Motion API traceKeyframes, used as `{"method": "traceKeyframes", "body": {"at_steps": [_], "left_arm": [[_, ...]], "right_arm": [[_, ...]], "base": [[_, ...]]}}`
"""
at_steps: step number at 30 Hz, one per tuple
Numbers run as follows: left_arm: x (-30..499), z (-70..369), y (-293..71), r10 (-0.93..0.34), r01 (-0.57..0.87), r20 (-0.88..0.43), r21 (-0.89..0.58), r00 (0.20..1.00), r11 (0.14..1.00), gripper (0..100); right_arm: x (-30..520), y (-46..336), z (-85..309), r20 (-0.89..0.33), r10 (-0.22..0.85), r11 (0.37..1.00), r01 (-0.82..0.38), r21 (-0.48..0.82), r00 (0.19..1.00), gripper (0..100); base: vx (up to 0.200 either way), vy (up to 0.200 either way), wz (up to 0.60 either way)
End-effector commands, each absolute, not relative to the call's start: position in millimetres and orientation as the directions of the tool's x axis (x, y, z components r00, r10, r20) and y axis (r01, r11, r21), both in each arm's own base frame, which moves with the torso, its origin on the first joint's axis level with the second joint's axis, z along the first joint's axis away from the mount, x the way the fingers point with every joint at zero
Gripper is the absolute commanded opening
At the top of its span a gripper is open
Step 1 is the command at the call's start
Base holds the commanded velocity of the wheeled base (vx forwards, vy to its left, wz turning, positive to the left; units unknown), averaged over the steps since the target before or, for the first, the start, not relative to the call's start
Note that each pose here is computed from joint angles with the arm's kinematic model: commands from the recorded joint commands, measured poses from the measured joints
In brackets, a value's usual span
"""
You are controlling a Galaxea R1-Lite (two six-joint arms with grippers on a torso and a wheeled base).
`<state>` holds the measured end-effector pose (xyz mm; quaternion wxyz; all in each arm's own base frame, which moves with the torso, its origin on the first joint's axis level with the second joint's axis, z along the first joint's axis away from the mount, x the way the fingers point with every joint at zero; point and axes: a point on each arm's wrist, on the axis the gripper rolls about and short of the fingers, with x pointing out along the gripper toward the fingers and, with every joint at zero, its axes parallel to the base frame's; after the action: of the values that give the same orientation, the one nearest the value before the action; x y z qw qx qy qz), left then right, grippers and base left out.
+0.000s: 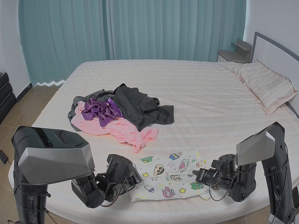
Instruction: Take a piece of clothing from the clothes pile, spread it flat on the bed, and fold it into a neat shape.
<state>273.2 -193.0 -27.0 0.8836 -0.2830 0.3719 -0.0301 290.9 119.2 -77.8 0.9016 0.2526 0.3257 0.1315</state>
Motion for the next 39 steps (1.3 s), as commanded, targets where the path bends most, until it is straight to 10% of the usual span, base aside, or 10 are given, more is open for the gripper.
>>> {"method": "traceKeyframes", "body": {"at_steps": [1, 22, 23, 39], "left_arm": [[273, -27, -193, -0.264, -0.157, -0.641, -0.522, 0.721, 0.838, 0], [269, -30, -194, -0.27, -0.173, -0.651, -0.533, 0.71, 0.828, 0], [269, -29, -194, -0.273, -0.176, -0.651, -0.537, 0.708, 0.825, 100], [271, -4, -163, -0.434, -0.141, -0.556, -0.715, 0.709, 0.685, 100]], "right_arm": [[292, 119, -75, -0.505, 0.405, 0.834, -0.082, 0.546, 0.762, 0], [284, 116, -68, -0.517, 0.401, 0.837, -0.073, 0.542, 0.756, 0], [283, 116, -68, -0.518, 0.402, 0.837, -0.074, 0.542, 0.755, 100], [235, 86, -24, -0.569, 0.367, 0.851, -0.019, 0.525, 0.736, 100]], "base": [[0.0, 0.2, 0.0], [0.0, 0.114, 0.0], [0.0, 0.0, 0.0], [0.0, 0.0, 0.0]]}}
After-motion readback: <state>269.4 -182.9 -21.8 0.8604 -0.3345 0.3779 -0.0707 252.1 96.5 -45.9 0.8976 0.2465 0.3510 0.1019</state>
